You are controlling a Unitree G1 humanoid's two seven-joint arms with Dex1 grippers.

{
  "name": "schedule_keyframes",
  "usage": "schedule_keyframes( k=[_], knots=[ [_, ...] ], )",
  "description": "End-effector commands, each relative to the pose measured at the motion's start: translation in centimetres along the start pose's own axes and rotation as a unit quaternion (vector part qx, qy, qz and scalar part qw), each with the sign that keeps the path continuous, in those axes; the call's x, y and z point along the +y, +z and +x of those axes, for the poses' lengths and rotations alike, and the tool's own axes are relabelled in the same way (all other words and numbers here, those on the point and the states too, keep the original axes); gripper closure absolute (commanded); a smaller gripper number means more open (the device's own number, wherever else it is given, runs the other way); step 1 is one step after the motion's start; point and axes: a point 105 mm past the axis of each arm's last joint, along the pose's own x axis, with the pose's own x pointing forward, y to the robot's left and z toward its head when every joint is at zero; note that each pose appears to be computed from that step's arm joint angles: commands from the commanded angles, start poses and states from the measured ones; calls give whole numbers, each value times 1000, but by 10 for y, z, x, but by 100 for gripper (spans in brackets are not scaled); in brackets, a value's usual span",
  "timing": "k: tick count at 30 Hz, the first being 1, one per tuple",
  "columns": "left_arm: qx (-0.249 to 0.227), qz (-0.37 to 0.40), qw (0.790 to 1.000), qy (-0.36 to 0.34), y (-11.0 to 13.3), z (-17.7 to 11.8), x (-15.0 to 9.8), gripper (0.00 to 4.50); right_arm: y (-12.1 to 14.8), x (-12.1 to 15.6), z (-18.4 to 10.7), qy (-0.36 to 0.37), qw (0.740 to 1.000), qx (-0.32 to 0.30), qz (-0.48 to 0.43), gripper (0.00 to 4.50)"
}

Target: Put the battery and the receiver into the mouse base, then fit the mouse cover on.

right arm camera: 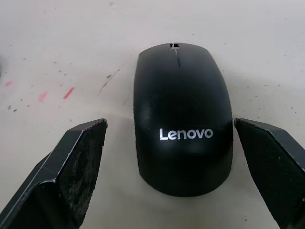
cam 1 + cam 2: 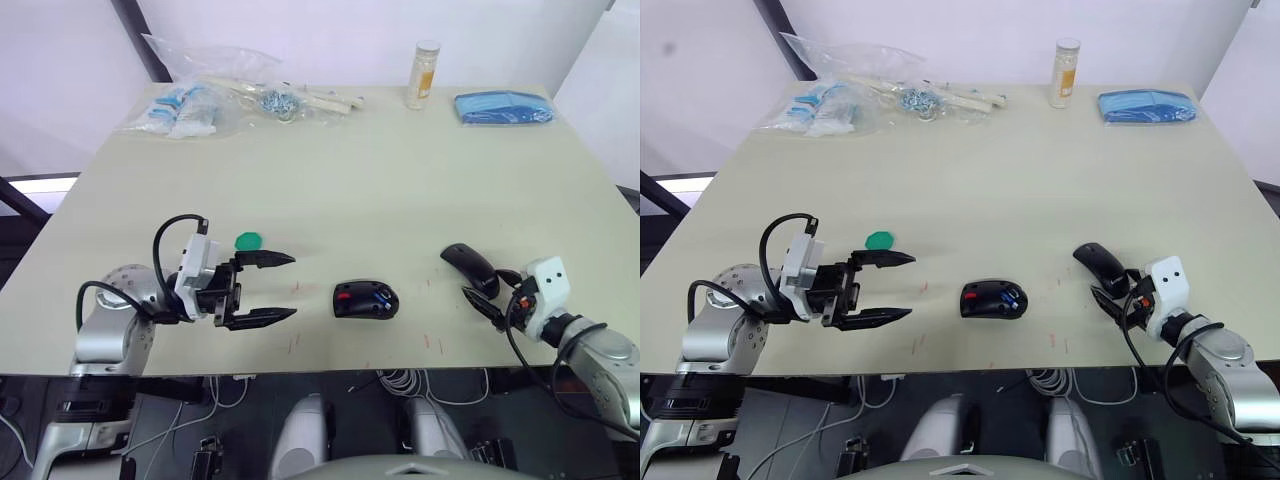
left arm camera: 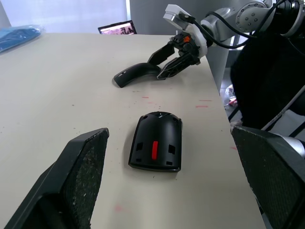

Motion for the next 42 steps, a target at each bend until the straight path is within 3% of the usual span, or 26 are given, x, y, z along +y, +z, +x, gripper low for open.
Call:
schedule_keyframes(
  k=[1,7,12,20,25,33,42],
  knots=[
    [-9,26,1000,-9,13,0,0,14,12,-2,-3,-8,1000,-19,-12,0],
    [-7,26,1000,-14,12,-1,-1,14,11,-7,-3,-17,1000,-17,-11,0],
    [-6,26,999,-18,12,-2,-2,0,12,-7,-2,-19,1000,-16,-13,218],
    [-4,26,999,-20,11,-3,-2,0,13,-9,-3,-24,999,-18,-23,223],
    [-2,25,999,-21,10,-5,-1,0,24,-1,-6,20,997,-21,-69,223],
    [6,23,999,-28,7,-8,-1,0,54,48,-7,212,967,4,-140,223],
    [18,25,999,-32,4,-11,-2,0,74,94,12,330,919,28,-216,223]
  ],
)
